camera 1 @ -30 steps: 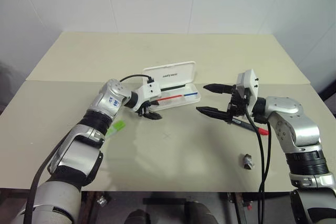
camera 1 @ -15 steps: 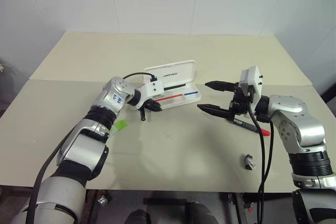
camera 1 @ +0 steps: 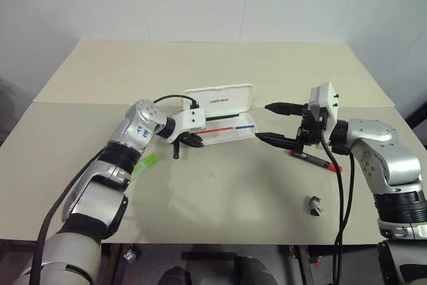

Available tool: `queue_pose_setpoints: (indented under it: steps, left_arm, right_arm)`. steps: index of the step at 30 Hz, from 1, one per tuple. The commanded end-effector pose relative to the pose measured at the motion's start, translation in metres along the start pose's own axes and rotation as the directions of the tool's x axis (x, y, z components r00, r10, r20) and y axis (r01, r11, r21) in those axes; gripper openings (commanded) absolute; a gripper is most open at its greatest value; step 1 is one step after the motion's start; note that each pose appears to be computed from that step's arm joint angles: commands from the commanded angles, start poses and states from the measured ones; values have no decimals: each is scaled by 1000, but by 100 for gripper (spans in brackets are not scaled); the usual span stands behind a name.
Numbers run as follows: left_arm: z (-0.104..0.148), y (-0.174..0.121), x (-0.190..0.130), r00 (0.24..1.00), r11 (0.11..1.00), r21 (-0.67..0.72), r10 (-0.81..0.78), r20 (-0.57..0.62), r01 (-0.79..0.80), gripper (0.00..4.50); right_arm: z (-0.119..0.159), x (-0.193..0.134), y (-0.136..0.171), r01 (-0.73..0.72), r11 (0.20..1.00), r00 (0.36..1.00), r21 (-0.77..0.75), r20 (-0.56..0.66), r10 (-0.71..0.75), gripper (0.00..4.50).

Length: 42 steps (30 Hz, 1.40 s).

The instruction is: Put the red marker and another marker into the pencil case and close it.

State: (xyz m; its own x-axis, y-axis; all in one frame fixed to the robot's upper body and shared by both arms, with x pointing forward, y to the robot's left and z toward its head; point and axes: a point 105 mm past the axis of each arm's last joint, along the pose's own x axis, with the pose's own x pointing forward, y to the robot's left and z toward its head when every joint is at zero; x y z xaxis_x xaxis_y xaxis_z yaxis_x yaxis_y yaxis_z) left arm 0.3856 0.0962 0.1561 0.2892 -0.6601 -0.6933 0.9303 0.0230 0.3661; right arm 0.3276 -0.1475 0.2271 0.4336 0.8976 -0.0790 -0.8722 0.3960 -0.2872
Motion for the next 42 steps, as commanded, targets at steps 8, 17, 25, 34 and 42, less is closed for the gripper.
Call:
queue_pose_setpoints:
  steps: [8, 17, 25, 34, 42]
  left_arm:
    - [24, -38, -16, 999, 990, 140, -30, 33, 25, 2]
    - [32, -64, -4, 996, 983, 166, -85, 35, 78, 2]
    - [21, -82, 1, 993, 984, 132, -120, -3, 119, 2]
    - [22, -79, 4, 993, 988, 100, -116, 10, 114, 27]
    - [46, -82, 0, 985, 983, 141, -135, 105, 120, 137]
  right_arm:
    - [-16, -48, 4, 42, 999, 993, -17, -108, -44, 450]
    - [-23, -58, 10, 63, 998, 988, -12, -141, -64, 450]
    - [-23, -57, 13, 69, 998, 989, -8, -128, -70, 450]
    - [-21, -49, 17, 58, 998, 993, 2, -107, -58, 450]
    - [-21, -43, 18, 45, 999, 995, 11, -93, -43, 450]
